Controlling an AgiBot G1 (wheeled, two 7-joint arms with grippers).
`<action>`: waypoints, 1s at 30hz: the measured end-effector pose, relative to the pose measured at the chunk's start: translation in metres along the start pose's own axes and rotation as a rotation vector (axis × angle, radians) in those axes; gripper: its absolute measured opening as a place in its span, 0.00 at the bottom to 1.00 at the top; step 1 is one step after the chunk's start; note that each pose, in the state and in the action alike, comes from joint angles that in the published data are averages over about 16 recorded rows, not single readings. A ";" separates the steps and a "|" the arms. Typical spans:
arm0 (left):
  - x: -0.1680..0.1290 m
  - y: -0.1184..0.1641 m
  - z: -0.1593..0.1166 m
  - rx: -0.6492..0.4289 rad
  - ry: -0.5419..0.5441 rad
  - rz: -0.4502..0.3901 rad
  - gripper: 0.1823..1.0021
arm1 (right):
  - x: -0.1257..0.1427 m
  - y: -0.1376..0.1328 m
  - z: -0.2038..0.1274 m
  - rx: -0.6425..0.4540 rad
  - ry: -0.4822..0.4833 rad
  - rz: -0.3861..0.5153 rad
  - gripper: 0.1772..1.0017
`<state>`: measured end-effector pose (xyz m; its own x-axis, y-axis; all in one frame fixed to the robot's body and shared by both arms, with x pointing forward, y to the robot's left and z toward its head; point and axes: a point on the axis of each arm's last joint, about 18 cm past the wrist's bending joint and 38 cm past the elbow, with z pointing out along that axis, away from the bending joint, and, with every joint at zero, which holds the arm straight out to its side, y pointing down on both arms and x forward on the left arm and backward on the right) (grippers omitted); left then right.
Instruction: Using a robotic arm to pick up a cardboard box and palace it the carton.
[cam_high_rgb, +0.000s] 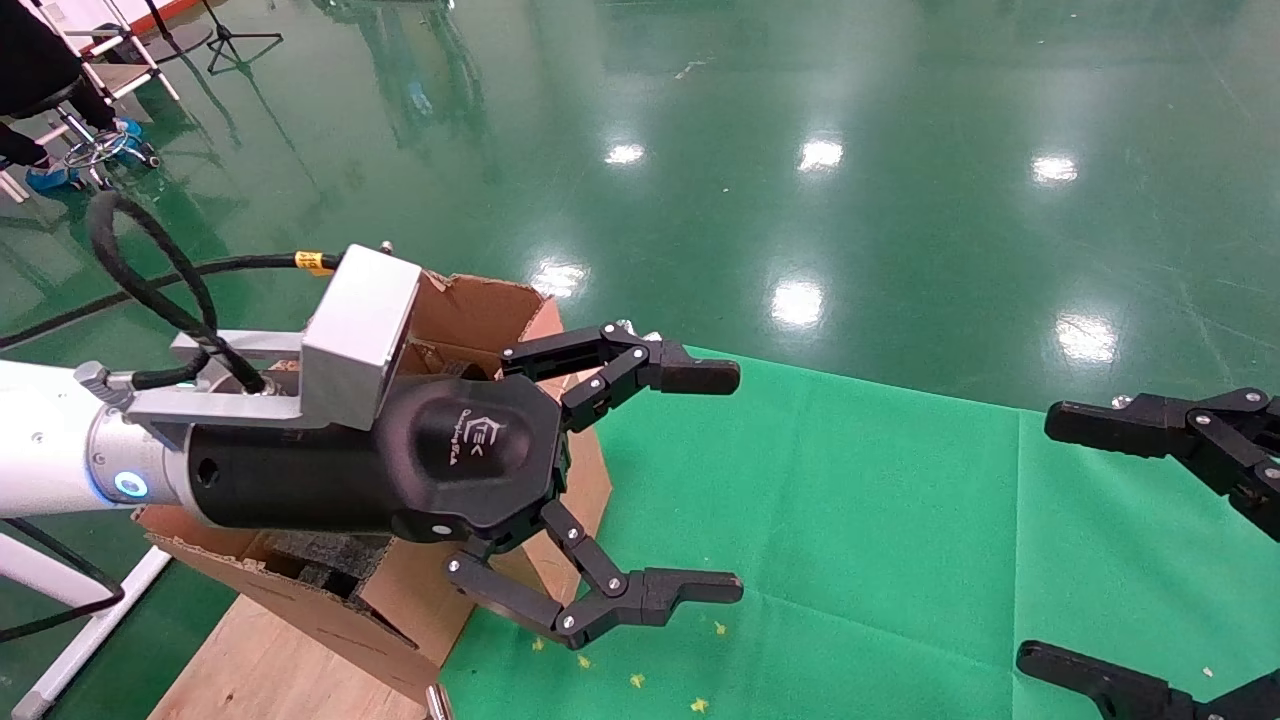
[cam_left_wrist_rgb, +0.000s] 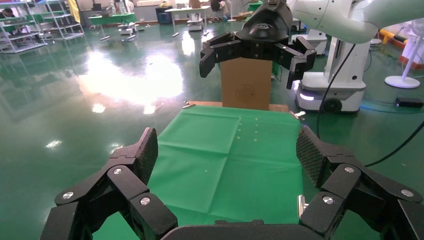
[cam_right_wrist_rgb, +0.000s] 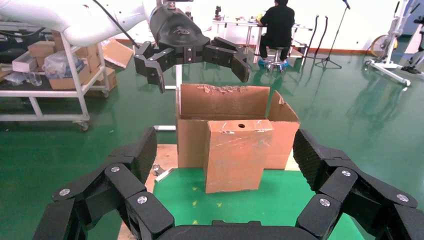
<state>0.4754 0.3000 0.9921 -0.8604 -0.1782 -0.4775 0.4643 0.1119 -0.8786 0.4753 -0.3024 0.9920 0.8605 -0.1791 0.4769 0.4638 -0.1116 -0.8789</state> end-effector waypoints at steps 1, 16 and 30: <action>0.000 0.000 0.000 0.000 0.000 0.000 1.00 | 0.000 0.000 0.000 0.000 0.000 0.000 1.00; 0.000 0.000 0.000 -0.002 -0.001 0.001 1.00 | 0.000 0.000 0.000 0.000 0.000 0.000 1.00; -0.021 0.016 -0.002 -0.186 -0.104 0.059 1.00 | 0.000 0.000 0.000 0.000 0.000 -0.001 0.97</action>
<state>0.5006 0.3077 0.9879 -0.8024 -0.2644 -0.5351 0.4582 0.3017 -0.8361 0.4754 -0.3024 0.9922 0.8602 -0.1789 0.4775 0.4645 -0.1116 -0.8785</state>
